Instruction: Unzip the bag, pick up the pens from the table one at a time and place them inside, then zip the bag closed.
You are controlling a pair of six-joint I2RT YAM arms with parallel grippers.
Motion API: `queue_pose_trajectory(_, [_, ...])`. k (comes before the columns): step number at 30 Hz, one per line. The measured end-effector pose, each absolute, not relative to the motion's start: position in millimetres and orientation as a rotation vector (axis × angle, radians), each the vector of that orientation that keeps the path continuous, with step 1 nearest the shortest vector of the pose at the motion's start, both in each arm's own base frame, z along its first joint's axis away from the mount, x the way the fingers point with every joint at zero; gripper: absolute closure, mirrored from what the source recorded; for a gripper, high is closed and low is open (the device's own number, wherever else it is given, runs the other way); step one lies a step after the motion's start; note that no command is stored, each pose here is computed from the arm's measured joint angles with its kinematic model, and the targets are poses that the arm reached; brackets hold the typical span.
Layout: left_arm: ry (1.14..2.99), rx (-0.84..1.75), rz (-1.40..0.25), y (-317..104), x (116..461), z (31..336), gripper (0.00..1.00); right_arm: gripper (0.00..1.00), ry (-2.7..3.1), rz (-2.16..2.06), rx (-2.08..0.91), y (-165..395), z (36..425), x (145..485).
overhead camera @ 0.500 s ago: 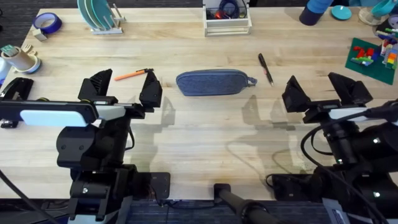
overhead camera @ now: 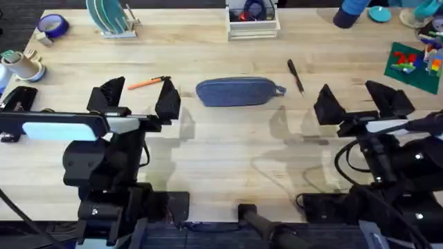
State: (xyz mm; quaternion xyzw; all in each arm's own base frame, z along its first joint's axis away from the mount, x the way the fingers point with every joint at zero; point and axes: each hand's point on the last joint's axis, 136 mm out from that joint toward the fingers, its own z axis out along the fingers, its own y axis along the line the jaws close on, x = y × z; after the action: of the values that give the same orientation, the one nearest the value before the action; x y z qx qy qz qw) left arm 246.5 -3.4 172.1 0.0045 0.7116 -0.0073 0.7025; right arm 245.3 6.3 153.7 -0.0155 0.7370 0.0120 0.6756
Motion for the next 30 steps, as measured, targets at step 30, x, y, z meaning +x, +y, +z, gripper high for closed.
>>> queue_pose_trajectory(30, [1.562, 0.014, -0.013, -3.5, 244.2, 185.9, 0.006, 0.003, 1.599, 0.025, -0.036, 6.3, 171.7, 245.2])
